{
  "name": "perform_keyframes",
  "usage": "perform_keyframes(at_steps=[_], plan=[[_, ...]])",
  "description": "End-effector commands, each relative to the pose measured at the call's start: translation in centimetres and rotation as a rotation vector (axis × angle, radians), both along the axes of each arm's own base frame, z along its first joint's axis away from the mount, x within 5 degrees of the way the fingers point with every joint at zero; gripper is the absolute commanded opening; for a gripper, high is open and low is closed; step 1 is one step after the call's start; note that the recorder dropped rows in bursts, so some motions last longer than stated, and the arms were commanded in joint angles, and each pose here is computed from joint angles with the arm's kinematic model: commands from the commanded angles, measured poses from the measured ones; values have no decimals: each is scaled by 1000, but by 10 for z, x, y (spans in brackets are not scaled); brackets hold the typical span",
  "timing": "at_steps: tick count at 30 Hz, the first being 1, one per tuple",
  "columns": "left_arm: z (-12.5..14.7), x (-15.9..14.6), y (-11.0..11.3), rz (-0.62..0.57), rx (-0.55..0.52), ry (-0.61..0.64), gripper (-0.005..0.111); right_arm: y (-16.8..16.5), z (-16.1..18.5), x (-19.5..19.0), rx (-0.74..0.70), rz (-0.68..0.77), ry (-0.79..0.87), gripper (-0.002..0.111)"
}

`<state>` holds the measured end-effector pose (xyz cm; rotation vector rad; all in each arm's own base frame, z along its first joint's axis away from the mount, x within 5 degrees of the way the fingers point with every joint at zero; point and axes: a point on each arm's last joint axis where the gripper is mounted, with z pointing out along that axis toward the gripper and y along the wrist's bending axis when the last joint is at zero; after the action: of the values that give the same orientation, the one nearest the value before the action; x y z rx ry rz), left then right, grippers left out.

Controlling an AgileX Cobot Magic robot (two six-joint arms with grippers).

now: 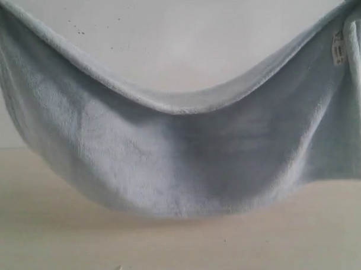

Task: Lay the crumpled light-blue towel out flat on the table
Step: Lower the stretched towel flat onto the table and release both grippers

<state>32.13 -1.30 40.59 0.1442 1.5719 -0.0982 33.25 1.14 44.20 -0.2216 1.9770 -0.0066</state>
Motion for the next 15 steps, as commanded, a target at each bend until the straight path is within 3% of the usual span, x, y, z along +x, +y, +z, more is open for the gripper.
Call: perform_keyframes(at_steps=[1, 8, 15], plan=[[-5, -6, 1, 17, -16, 22, 4, 0, 3, -9, -58, 28, 106, 0], [-66, -28, 10, 110, 79, 231, 4, -6, -47, -15, -149, 36, 529, 0], [-126, -71, 9, 94, 94, 390, 4, -7, -90, -22, -141, 23, 700, 0]])
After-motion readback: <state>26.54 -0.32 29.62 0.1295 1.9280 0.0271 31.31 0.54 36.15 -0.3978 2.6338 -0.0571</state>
